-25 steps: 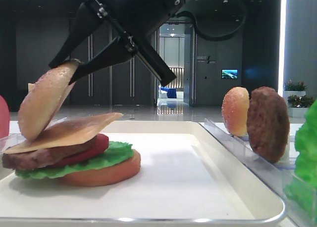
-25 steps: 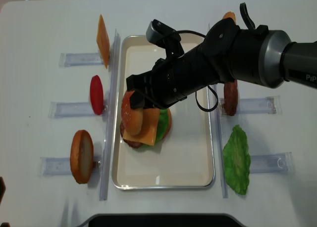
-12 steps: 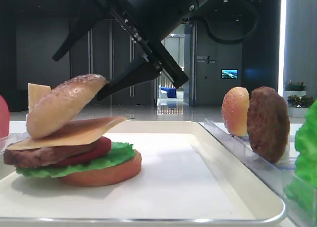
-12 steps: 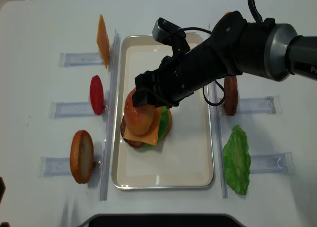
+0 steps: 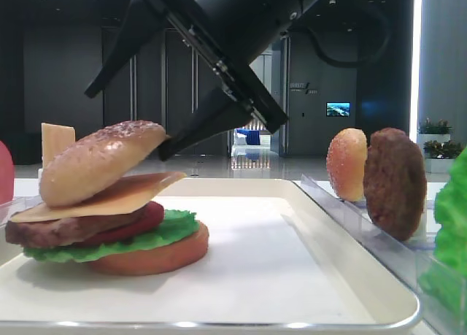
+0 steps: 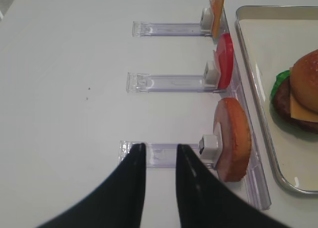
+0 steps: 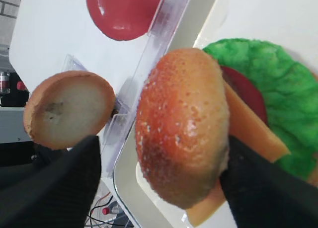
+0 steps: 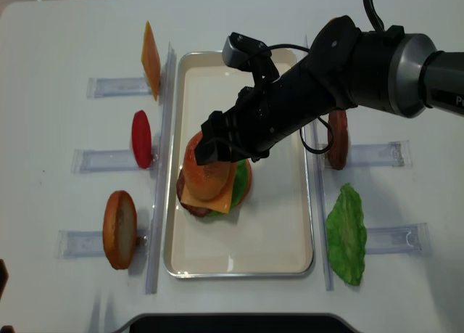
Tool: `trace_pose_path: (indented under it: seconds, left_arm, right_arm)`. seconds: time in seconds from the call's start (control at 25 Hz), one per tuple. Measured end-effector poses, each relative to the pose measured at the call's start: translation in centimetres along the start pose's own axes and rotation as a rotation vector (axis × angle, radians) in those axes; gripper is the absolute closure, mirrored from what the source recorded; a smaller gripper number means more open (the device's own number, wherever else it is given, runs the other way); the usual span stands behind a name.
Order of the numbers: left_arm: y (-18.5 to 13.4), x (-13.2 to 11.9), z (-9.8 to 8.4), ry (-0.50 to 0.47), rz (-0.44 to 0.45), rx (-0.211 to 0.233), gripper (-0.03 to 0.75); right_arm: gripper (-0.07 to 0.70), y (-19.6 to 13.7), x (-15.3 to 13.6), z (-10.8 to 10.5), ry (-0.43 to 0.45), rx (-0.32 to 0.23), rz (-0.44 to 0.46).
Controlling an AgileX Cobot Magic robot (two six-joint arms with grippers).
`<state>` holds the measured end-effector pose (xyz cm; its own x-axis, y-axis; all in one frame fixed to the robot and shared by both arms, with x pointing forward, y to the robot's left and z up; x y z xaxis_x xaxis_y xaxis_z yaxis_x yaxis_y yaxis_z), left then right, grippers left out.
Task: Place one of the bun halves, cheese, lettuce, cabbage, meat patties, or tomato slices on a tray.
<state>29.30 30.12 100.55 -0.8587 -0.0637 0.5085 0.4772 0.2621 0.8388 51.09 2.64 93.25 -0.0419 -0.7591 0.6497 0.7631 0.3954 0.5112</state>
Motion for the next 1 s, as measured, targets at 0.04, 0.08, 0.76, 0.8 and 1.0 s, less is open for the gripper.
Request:
trace_pose_path:
  seconds: [0.04,0.08,0.76,0.8,1.0]
  left_arm:
    - [0.0,0.0,0.0,0.000,0.000,0.000,0.557]
    - [0.0,0.0,0.0,0.000,0.000,0.000,0.557]
    - [0.0,0.0,0.0,0.000,0.000,0.000,0.557]
    - [0.0,0.0,0.0,0.000,0.000,0.000,0.557]
    - [0.0,0.0,0.0,0.000,0.000,0.000,0.557]
  right_arm:
    - [0.153,0.0,0.1,-0.2,-0.001,-0.003,0.004]
    - [0.153,0.0,0.3,-0.4,0.000,-0.006,0.005]
    - [0.153,-0.1,1.2,-2.0,-0.022,-0.015,0.025]
    - [0.153,-0.1,1.3,-2.0,-0.022,-0.016,0.025]
    - [0.153,0.0,1.9,-2.2,-0.033,-0.024,0.030]
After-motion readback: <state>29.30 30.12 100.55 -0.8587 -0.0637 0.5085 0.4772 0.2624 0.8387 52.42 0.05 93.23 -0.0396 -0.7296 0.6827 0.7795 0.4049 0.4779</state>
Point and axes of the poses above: a point on each arm's last joint axis where the gripper is mounted, x pointing back along that axis away from the gripper, z along the wrist's bending axis when the last joint is at zero, y = z × x, the point moved 7 cm from there along -x, pointing out along that axis toward the gripper, and after that the axes turned 14 degrees about x, right-handed, at the moved point
